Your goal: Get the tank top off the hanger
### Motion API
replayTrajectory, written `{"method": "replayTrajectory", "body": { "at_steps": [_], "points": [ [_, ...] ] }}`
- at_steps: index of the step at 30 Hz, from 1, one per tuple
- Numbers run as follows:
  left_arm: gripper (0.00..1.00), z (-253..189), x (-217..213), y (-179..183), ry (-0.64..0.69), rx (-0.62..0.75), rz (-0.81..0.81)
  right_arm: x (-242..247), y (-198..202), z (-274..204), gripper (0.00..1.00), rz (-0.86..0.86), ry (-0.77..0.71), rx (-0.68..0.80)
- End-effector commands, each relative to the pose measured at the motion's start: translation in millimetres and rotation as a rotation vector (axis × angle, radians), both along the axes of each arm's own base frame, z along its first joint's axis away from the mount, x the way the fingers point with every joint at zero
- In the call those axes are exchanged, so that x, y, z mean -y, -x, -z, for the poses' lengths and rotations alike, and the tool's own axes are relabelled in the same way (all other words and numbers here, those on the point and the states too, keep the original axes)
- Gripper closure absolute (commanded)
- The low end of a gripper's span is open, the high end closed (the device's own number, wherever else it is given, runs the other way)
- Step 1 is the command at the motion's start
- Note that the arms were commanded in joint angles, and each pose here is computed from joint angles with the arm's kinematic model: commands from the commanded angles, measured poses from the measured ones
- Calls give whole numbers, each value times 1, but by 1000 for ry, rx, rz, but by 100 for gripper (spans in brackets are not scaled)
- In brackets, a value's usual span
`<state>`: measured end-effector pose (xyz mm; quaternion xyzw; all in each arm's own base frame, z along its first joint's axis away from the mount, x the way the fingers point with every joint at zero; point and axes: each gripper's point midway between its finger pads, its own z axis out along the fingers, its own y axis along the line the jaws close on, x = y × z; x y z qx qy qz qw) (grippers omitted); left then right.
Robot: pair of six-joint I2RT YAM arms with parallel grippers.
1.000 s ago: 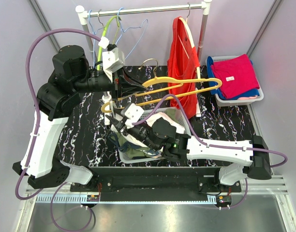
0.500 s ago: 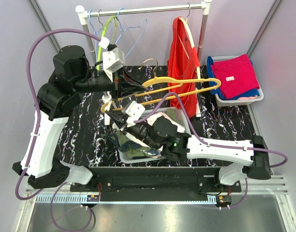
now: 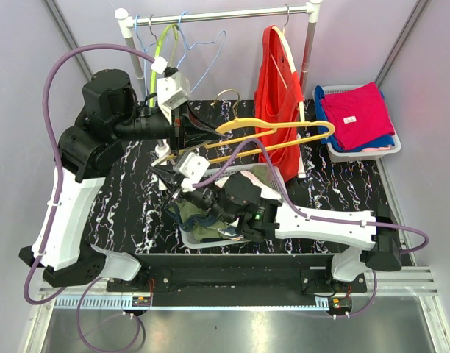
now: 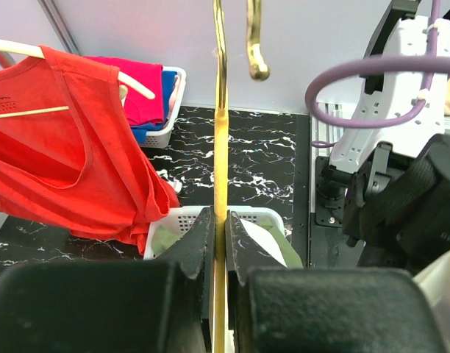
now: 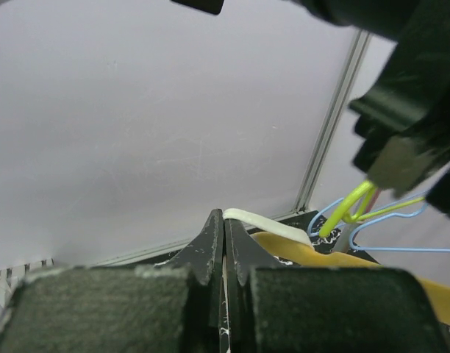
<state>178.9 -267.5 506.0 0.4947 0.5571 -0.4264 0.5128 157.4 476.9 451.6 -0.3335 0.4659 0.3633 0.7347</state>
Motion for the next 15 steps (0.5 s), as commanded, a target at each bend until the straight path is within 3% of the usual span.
{"method": "replayTrajectory", "body": {
  "at_steps": [1, 10, 15],
  "points": [
    [100, -31, -5, 16, 77, 75, 33, -5, 1, -12, 100, -22, -35, 29],
    [100, -49, -5, 21, 126, 62, 55, -34, -1, 37, 100, -49, 59, -27],
    [100, -53, -11, 20, 131, 83, 38, -19, -7, 72, 100, 3, 105, -85]
  ]
}}
